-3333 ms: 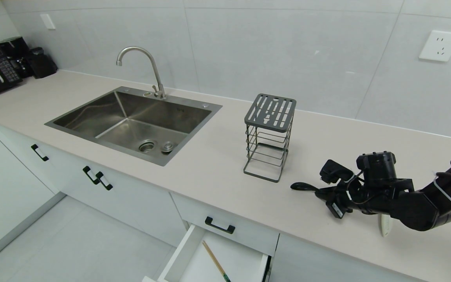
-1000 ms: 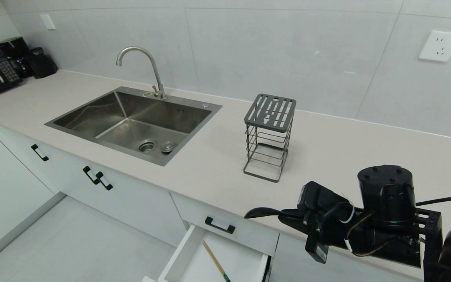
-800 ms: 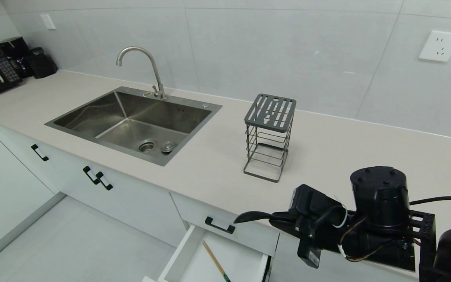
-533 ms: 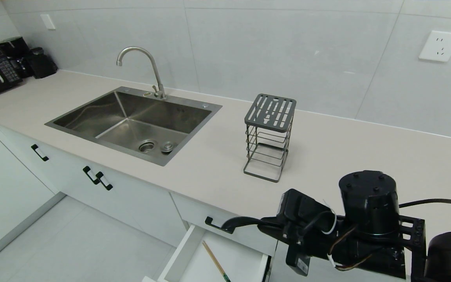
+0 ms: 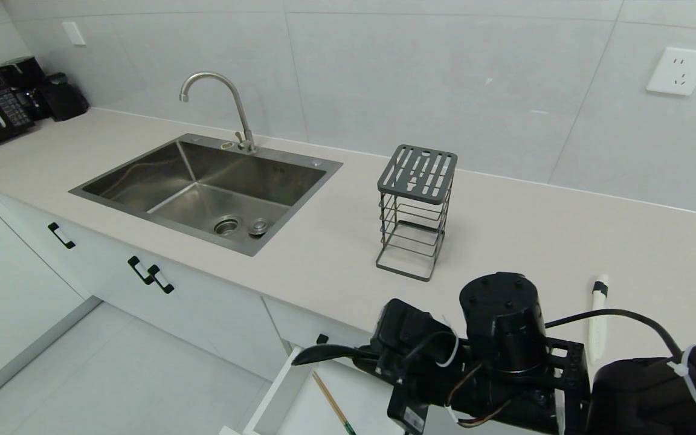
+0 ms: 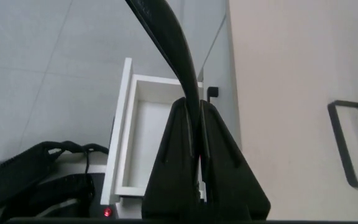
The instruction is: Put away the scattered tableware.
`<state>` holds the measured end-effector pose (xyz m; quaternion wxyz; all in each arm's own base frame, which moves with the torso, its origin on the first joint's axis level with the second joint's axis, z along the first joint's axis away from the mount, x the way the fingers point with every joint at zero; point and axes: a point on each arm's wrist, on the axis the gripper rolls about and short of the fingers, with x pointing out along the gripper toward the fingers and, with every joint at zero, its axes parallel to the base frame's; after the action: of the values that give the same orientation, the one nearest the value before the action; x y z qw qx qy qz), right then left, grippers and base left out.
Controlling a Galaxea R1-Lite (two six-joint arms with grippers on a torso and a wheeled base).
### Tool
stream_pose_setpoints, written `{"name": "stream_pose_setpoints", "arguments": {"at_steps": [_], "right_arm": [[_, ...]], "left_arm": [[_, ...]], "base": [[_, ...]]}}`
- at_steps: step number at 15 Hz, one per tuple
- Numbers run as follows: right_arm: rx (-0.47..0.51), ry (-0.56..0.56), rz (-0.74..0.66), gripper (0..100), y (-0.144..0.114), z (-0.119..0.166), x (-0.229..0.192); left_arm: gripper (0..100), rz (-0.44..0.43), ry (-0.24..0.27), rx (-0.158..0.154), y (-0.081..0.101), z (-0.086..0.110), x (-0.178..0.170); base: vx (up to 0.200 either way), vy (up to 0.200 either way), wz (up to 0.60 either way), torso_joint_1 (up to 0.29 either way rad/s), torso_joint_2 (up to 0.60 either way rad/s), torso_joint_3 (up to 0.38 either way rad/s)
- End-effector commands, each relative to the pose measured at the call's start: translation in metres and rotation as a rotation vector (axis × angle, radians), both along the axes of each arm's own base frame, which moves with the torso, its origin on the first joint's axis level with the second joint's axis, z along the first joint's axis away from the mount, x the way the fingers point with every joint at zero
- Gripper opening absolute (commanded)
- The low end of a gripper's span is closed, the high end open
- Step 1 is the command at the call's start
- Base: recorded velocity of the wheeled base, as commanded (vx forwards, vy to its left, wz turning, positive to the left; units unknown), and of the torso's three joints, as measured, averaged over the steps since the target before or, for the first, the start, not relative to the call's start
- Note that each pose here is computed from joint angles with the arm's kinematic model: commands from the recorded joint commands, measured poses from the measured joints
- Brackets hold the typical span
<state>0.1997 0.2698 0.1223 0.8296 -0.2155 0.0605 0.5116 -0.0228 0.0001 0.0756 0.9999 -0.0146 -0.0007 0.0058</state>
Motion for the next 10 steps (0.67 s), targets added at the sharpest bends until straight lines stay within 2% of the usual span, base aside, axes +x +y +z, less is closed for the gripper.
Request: {"name": "stream_pose_setpoints", "arguments": {"at_steps": [1, 4, 7, 10], "right_arm": [[0.024, 0.028, -0.02, 0, 0.02, -0.004, 0.001], [0.134, 0.101, -0.153, 0, 0.037, 0.009, -0.003], [0.133, 0.198, -0.182, 0, 0.027, 0.005, -0.019], [0.127, 0.197, -0.164, 0, 0.028, 0.005, -0.025]], "left_arm": [[100, 0.001, 0.0, -0.002, 0.0, 0.0, 0.0], [100, 0.001, 0.0, -0.002, 0.0, 0.0, 0.0], [100, 0.001, 0.0, -0.002, 0.0, 0.0, 0.0], [100, 0.001, 0.0, 0.0, 0.0, 0.0, 0.0]], "base": [[0.0, 0.0, 0.0, 0.0, 0.0, 0.0], [0.0, 0.0, 0.0, 0.0, 0.0, 0.0], [0.0, 0.0, 0.0, 0.0, 0.0, 0.0], [0.0, 0.0, 0.0, 0.0, 0.0, 0.0]]}}
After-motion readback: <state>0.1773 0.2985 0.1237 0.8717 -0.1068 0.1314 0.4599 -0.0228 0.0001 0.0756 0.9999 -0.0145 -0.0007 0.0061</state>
